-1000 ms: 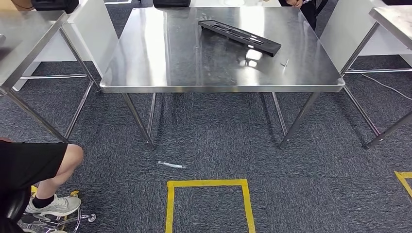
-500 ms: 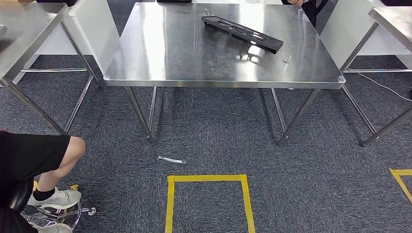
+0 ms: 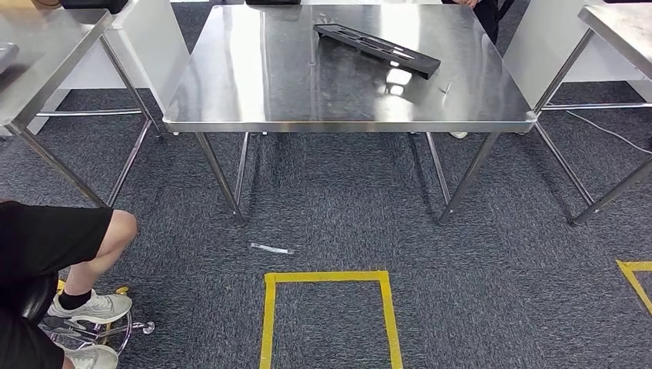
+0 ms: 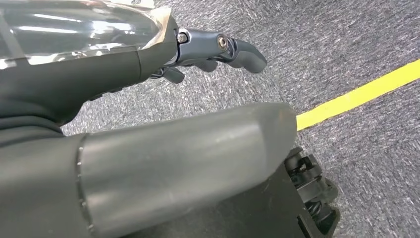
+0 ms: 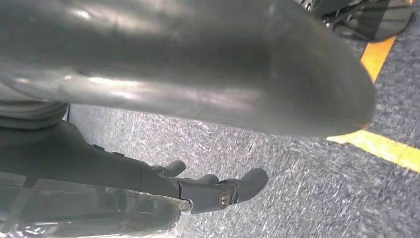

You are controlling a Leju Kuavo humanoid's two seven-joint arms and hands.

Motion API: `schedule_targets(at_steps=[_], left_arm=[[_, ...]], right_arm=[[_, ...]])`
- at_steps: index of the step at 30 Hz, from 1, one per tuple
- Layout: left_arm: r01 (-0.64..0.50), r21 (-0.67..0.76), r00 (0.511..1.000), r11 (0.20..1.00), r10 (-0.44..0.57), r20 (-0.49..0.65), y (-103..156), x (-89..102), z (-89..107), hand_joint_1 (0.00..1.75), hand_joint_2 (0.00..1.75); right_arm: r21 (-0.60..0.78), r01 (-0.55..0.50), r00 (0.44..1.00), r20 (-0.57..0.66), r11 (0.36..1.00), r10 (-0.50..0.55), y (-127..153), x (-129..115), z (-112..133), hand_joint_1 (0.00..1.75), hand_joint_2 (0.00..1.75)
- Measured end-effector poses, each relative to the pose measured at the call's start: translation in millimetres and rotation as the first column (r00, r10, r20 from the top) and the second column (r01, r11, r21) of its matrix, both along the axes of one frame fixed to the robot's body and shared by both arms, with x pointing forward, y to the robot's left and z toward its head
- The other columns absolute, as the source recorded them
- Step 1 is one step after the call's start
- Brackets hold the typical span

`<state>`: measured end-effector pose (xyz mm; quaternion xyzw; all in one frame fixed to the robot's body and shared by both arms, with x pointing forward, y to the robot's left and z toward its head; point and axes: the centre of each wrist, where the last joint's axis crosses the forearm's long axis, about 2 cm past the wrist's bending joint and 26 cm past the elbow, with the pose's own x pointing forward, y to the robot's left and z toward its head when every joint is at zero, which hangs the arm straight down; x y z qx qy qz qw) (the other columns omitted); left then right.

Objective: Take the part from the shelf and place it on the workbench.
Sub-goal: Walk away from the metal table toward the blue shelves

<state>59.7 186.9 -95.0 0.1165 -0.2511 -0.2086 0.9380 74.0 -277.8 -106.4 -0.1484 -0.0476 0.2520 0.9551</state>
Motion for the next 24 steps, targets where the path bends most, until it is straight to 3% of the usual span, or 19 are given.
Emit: schedule_targets(at_steps=[24], left_arm=[[-0.006,-0.006,1.000,1.000,0.006,-0.002,-0.6,-0.4,0.1,0.00,0.00]], right_arm=[[-0.003,-0.003,1.000,0.001,1.000,0.003,-0.3,2.2,0.4,0.00,0.00]])
